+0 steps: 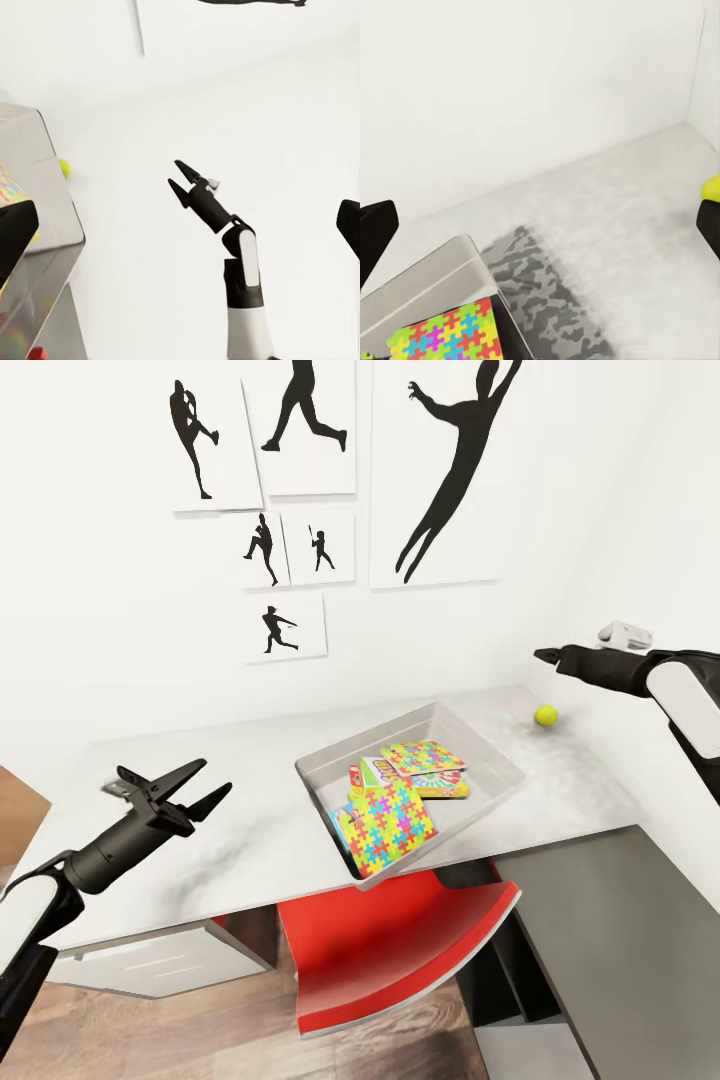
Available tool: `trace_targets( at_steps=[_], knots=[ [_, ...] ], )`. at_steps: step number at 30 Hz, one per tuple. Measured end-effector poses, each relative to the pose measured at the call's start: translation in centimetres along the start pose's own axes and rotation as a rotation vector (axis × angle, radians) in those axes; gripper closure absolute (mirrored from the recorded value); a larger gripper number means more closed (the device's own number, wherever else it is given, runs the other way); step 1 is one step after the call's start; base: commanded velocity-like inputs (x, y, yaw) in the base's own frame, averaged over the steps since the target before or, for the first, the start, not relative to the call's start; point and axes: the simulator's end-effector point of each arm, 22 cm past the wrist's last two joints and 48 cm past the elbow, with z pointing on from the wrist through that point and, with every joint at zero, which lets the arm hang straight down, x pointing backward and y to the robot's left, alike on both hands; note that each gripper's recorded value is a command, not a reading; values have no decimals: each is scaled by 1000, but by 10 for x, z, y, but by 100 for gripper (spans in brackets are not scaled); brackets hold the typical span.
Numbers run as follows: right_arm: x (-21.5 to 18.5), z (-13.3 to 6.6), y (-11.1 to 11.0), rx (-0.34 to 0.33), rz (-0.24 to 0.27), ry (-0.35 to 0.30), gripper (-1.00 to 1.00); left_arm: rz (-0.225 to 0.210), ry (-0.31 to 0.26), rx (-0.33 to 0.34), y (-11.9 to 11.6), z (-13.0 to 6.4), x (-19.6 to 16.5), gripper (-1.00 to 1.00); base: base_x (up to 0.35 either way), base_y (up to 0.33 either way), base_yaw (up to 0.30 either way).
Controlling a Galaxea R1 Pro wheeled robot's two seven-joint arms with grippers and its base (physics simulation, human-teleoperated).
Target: Put all the toys in the child's room - the three board games (two on the bed and one on the table), the two jigsaw puzzles on the table, and the tennis ball on the table - inside the toy box on the table in the child's room.
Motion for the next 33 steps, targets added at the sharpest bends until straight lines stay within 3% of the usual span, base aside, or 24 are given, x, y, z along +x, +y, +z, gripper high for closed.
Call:
trace_targets(
  at_steps=[7, 24, 33],
  knots=[
    [-8, 0, 0, 0, 8, -38, -100, -8, 27, 5, -4, 15, 3, -100, 0, 0, 0],
    [-9, 0, 0, 0, 8, -40, -100, 59, 24, -24, -14, 38, -20, -100, 0, 0, 0],
    [-5, 0, 27, -43, 27, -23, -100, 100, 23, -104, 1, 15, -28, -100, 0, 0, 0]
  ],
)
